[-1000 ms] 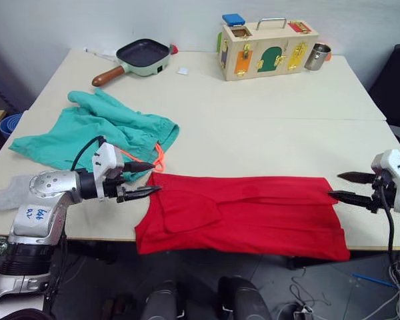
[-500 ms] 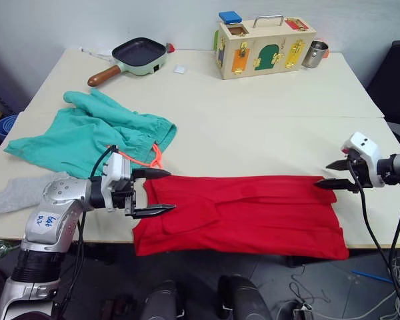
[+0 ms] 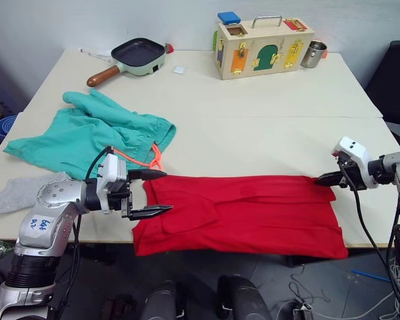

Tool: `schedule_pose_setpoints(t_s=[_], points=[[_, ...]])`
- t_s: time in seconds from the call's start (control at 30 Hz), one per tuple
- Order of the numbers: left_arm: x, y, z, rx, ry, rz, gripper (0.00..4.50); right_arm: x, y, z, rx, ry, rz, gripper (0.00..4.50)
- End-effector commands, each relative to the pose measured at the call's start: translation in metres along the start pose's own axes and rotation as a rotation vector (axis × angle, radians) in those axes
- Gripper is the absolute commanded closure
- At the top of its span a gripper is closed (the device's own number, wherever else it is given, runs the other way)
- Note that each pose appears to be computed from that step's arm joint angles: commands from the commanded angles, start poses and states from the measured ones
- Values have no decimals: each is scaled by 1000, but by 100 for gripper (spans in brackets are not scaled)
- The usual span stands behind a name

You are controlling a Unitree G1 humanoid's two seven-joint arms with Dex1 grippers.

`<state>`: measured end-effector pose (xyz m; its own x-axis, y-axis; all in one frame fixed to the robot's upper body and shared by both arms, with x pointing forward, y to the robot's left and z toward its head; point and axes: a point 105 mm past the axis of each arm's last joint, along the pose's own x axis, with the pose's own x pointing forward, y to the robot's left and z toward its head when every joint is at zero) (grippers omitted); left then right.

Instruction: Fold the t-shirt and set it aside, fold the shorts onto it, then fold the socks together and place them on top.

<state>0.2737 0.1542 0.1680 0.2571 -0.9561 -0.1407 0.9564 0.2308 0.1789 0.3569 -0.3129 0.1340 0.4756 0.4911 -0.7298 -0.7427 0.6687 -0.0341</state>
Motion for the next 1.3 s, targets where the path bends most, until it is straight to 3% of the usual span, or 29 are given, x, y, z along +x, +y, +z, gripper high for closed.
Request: schedule_pose_setpoints(t_s=[0.03,0.2,0.43,0.57,0.67,0.8,0.97,1.13,1.17,1.3], points=[[1,1,10,48,-23,-1,0,-2,-10,10,-65,-6,-83,447],[4,6,8,63,-29,28,0,-1,-32,45,-184,-82,-317,447],[5,15,7,95,-28,87,0,9,-40,80,-292,-131,-468,447],[5,20,7,114,-21,121,0,13,-40,86,-295,-151,-487,447],[6,22,5,104,-9,124,0,16,-32,83,-208,-172,-382,447],[9,24,5,34,-2,118,0,4,-37,86,-221,-205,-414,356],[13,32,6,57,31,110,0,-29,-38,79,-195,-249,-366,179],[10,47,1,77,81,113,0,-64,-37,69,17,-312,-298,10],[12,44,-1,37,99,48,0,-73,-35,55,126,-278,-273,4],[22,60,-8,6,140,42,0,-92,-26,18,474,-216,-271,4]])
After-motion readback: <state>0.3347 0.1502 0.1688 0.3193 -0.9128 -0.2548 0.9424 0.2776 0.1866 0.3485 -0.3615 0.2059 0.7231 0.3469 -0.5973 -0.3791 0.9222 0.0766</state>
